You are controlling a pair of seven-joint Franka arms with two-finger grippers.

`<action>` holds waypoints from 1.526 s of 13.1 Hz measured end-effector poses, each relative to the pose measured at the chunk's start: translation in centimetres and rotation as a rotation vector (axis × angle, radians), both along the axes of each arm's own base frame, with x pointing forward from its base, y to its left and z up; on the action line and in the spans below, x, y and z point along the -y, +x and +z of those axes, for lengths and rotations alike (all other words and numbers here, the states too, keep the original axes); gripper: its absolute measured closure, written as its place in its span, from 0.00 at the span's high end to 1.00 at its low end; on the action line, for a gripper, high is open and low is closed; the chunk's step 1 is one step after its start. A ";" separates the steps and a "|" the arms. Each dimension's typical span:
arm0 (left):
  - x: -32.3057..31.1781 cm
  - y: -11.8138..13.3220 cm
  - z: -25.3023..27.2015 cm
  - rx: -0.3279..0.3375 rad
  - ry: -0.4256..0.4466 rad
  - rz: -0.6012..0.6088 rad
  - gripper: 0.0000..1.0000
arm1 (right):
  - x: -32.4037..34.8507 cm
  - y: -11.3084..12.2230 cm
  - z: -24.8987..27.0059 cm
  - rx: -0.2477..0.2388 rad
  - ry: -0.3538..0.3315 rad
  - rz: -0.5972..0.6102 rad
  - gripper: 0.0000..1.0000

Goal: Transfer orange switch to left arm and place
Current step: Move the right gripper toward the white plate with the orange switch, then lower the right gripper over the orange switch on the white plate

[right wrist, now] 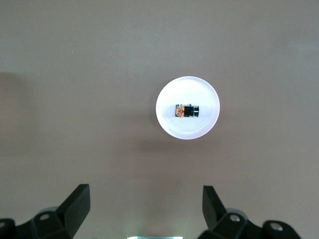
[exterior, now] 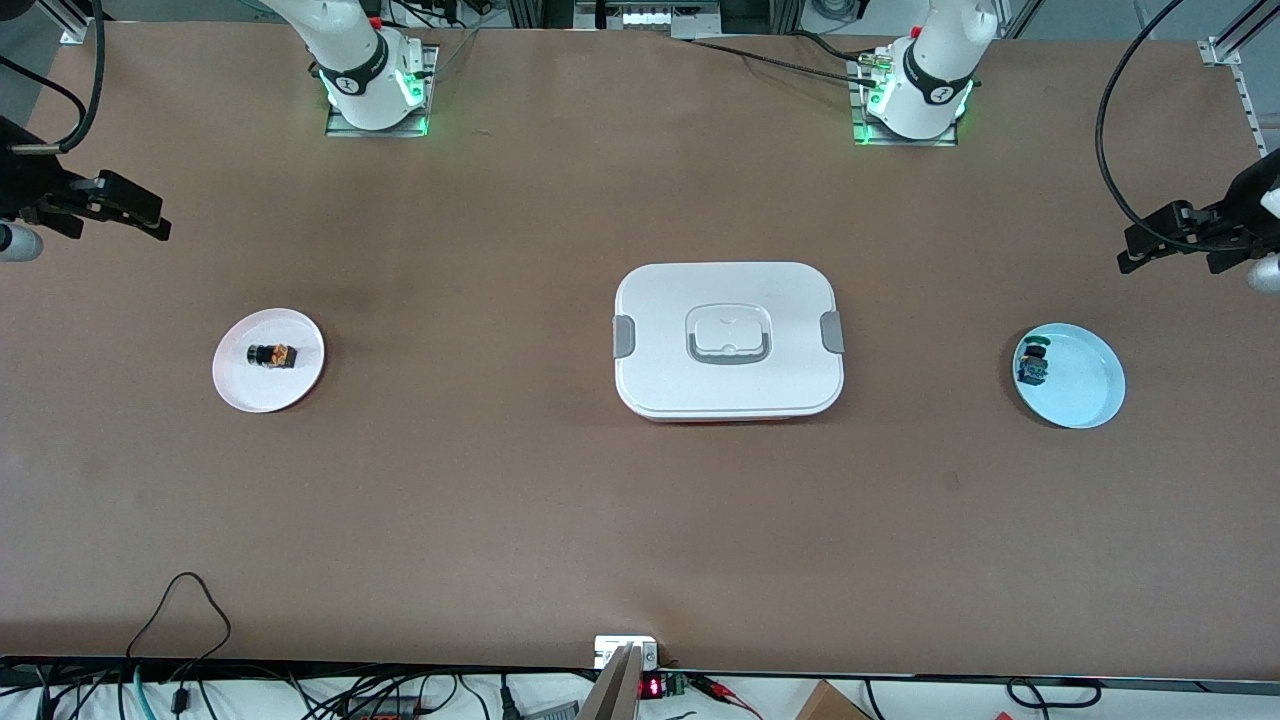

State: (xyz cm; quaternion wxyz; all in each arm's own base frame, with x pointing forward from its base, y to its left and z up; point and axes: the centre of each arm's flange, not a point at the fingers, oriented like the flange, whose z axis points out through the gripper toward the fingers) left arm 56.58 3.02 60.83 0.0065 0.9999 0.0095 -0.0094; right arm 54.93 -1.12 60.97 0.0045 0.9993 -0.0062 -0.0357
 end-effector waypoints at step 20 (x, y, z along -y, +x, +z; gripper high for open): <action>-0.2 0.4 0.2 0.016 0.015 0.000 1.00 | 1.2 5.3 -10.2 -0.096 -0.028 -0.036 1.00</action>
